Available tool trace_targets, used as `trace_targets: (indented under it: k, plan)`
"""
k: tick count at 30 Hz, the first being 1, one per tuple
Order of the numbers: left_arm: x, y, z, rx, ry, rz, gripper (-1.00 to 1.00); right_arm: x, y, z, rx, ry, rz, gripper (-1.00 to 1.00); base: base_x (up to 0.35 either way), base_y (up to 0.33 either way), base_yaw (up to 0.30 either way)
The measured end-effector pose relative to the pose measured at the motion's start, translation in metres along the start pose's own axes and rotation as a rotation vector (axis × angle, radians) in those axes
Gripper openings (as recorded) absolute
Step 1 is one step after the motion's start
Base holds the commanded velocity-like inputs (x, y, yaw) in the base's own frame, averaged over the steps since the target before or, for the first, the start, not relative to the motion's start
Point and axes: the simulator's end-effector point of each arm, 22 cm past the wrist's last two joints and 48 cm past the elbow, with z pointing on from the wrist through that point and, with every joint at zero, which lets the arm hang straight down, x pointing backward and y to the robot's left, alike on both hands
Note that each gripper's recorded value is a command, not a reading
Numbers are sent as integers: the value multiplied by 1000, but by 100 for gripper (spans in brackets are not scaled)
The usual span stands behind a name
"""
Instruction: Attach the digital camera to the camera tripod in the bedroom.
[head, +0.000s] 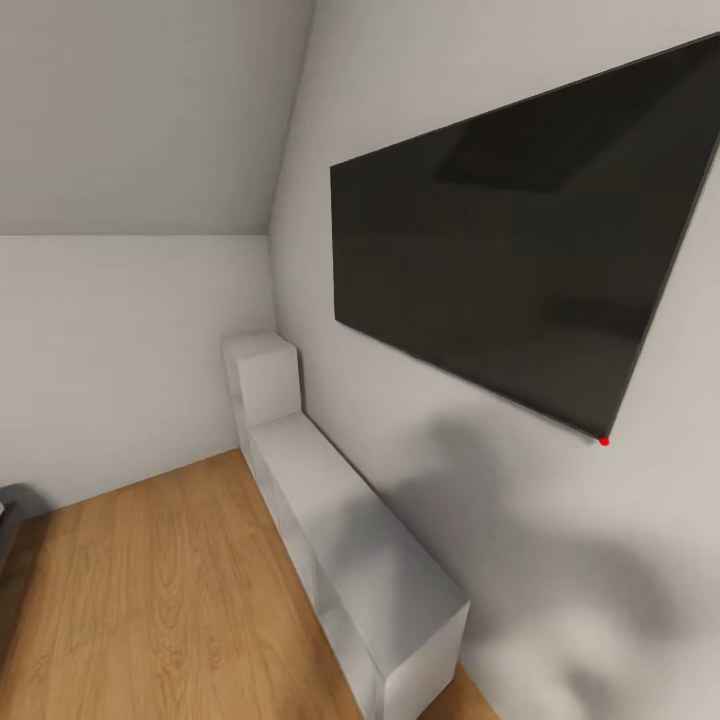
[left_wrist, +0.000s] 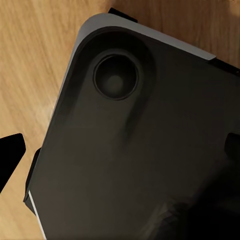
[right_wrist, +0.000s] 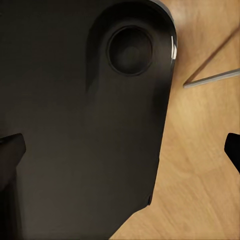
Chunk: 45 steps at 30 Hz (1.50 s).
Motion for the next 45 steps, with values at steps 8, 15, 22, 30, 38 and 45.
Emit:
trace_targets:
  k: [8,15,22,30,38,45]
  plan:
    - [-12,8,0,-7,-22,1,100,-12,8,0,-15,-27,-42,100,0,0,0]
    - [-54,12,-3,-2,-98,2,100,-79,9,-5,-10,-145,-94,100,0,0,0]
    - [-95,16,-9,2,-171,6,100,-180,13,-35,18,-247,-147,100,0,0,0]
    - [-112,20,-13,-16,-165,10,100,-259,28,-89,4,-292,-133,100,0,0,0]
    - [-153,17,-26,-28,-196,22,100,-353,36,-198,-65,-478,-116,100,0,0,0]
    - [-186,23,-42,-38,-198,42,100,-393,22,-275,-51,-617,-79,100,0,0,0]
